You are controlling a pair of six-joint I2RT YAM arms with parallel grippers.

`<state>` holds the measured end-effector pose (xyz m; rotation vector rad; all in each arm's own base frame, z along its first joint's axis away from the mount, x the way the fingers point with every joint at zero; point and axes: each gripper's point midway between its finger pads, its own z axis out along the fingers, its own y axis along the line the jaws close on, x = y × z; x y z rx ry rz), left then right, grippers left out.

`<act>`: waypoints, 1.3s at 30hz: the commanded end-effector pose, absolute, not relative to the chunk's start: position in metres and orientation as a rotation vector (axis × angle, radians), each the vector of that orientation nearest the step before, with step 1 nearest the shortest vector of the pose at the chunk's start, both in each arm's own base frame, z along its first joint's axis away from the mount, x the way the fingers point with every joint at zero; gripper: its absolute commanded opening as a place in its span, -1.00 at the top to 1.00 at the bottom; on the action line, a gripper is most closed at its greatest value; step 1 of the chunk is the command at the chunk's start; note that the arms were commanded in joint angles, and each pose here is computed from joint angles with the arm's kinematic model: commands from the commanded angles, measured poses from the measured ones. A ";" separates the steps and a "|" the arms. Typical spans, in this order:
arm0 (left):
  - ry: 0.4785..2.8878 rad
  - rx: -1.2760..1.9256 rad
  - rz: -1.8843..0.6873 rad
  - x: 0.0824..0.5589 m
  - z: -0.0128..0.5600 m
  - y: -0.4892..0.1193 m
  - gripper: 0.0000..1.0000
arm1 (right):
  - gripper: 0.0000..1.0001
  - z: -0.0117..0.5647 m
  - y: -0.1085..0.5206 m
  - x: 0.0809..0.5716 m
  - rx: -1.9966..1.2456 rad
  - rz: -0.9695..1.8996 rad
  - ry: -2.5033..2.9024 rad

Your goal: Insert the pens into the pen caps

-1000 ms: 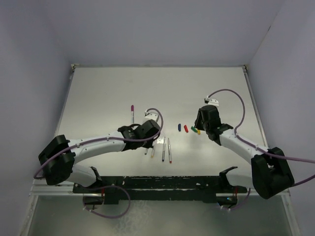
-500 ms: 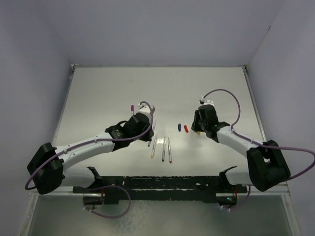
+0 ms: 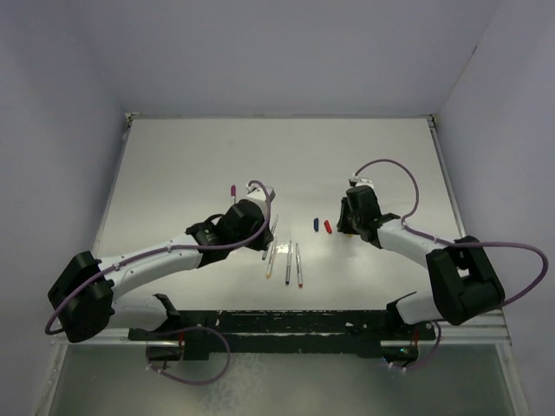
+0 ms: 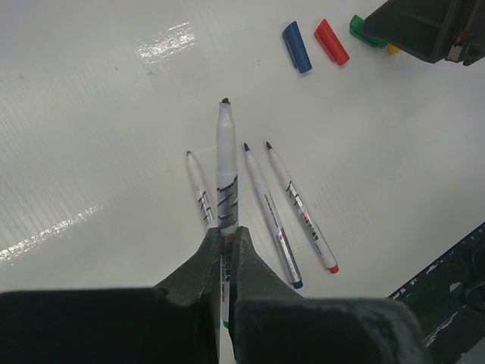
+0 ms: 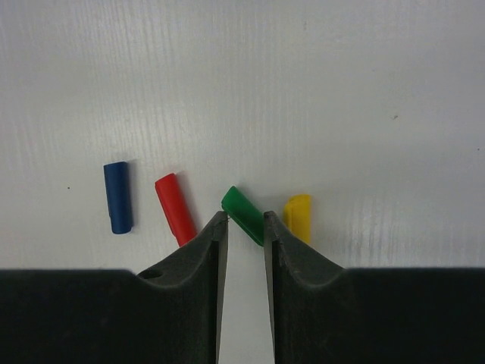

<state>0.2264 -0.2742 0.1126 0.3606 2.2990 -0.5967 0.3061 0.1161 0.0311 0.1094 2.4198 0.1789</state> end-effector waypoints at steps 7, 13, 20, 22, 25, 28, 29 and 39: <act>2.266 0.356 -0.639 0.233 0.118 -0.281 1.00 | 0.45 0.041 0.126 0.319 0.095 0.223 2.395; 2.274 0.350 -0.647 0.234 0.117 -0.282 1.00 | 0.46 0.039 0.127 0.319 0.093 0.224 2.403; 2.275 0.351 -0.651 0.234 0.117 -0.282 1.00 | 0.44 0.034 0.119 0.319 0.110 0.159 2.419; 2.275 0.350 -0.651 0.234 0.117 -0.281 1.00 | 0.42 0.032 0.117 0.319 0.113 0.144 2.427; 2.278 0.351 -0.651 0.233 0.116 -0.281 1.00 | 0.39 0.031 0.116 0.319 0.113 0.137 2.435; 2.282 0.351 -0.649 0.233 0.114 -0.280 1.00 | 0.37 0.029 0.117 0.317 0.108 0.137 2.446; 2.281 0.350 -0.649 0.234 0.115 -0.280 1.00 | 0.37 0.028 0.116 0.317 0.109 0.136 2.451; 2.282 0.348 -0.649 0.234 0.114 -0.279 1.00 | 0.51 0.012 0.121 0.308 0.095 0.153 2.515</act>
